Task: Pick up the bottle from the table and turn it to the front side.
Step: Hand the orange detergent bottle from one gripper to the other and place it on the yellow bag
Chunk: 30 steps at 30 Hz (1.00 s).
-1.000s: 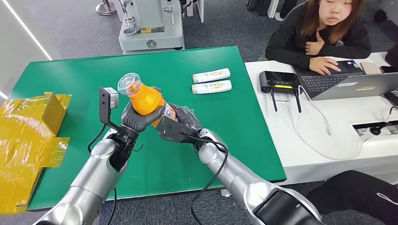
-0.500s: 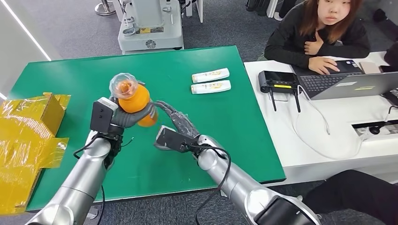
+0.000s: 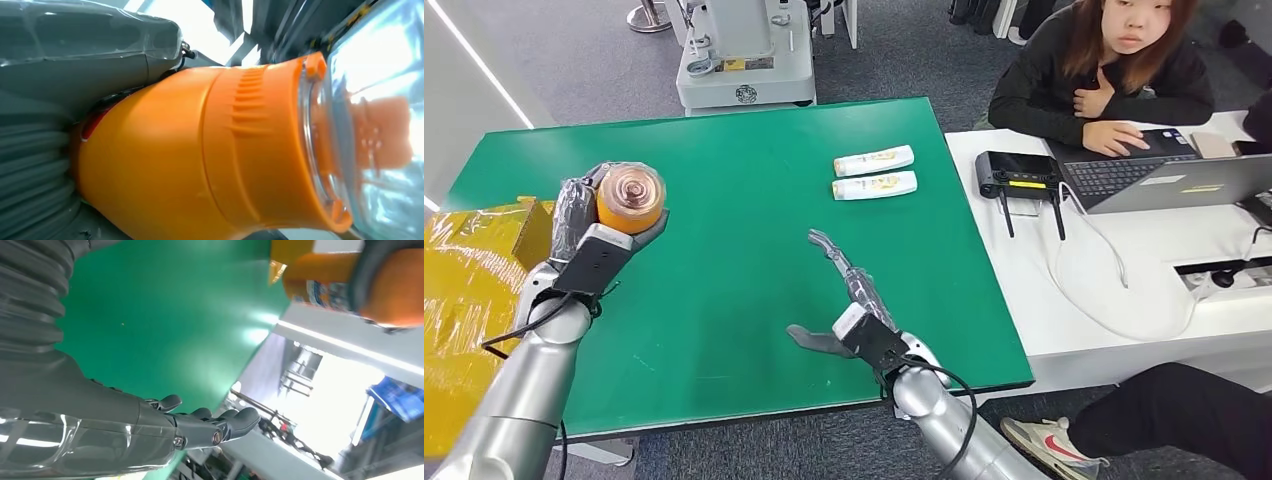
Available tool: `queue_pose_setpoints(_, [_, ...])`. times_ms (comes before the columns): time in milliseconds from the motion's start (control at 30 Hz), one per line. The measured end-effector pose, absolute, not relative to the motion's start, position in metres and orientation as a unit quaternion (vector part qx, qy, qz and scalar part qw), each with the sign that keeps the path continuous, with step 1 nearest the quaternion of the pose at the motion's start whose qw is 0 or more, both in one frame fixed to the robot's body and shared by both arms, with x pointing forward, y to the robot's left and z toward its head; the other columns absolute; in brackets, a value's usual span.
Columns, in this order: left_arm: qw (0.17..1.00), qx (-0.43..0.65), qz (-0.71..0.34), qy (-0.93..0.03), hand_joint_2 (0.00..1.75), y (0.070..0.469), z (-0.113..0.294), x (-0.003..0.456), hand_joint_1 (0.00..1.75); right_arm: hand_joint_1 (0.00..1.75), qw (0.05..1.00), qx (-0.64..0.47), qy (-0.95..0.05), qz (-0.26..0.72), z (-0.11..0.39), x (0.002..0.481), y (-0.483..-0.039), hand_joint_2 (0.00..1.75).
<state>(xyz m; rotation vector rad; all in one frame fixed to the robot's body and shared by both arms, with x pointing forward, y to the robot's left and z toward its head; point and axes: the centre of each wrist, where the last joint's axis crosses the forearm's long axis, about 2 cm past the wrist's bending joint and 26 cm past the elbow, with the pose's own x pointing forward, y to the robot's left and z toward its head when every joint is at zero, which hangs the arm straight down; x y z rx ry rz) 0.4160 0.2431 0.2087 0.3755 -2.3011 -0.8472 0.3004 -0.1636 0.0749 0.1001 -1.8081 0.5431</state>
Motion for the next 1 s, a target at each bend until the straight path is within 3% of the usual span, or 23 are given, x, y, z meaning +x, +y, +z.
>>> queue_pose_setpoints(200, [0.26,0.279,-0.382,-0.841,1.75,0.269,0.223,0.418,1.75,0.0,0.559,0.038,-0.798,0.224,0.087,0.283,-0.166,1.75])
queue_pose_setpoints(467, [0.143,0.468,-0.495,-0.718,1.75,0.311,0.245,0.415,1.75,0.0,0.543,0.014,-0.816,0.197,0.091,0.258,-0.176,1.75])
queue_pose_setpoints(733, [0.175,0.503,-0.583,-0.614,1.75,0.352,0.23,0.404,1.75,0.0,0.536,-0.023,-0.833,0.138,0.102,0.227,-0.207,1.75])
queue_pose_setpoints(1000, [0.235,0.486,-0.614,-0.575,1.75,0.385,0.205,0.387,1.75,0.0,0.534,-0.044,-0.836,0.119,0.111,0.209,-0.221,1.75])
